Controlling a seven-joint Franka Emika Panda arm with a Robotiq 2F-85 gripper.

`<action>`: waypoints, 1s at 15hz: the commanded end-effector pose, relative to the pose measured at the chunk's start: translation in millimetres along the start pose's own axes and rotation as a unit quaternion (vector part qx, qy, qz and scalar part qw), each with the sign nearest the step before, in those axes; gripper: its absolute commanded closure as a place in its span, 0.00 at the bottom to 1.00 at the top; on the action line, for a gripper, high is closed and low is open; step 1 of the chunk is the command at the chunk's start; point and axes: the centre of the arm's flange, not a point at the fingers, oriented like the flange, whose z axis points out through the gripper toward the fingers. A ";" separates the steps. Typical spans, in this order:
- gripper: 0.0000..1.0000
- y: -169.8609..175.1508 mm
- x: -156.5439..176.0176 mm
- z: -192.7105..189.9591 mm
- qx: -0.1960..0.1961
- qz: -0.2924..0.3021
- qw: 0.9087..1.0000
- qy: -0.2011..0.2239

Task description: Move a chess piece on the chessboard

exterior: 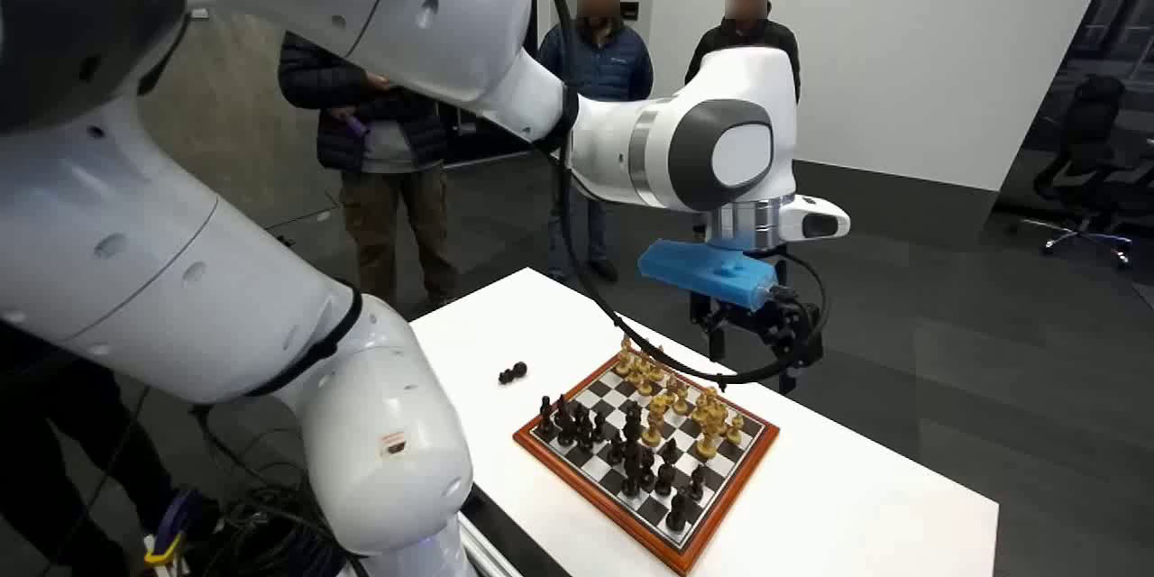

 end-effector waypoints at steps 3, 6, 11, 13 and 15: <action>0.00 0.0 0.0 0.0 0.000 0.000 1.000 0.000; 0.00 0.0 0.0 0.0 0.000 0.000 1.000 0.000; 0.00 0.0 0.0 0.0 0.000 0.000 1.000 0.000; 0.00 0.0 0.0 0.0 0.000 0.000 1.000 0.000; 0.00 0.0 0.0 0.0 0.000 0.000 1.000 0.000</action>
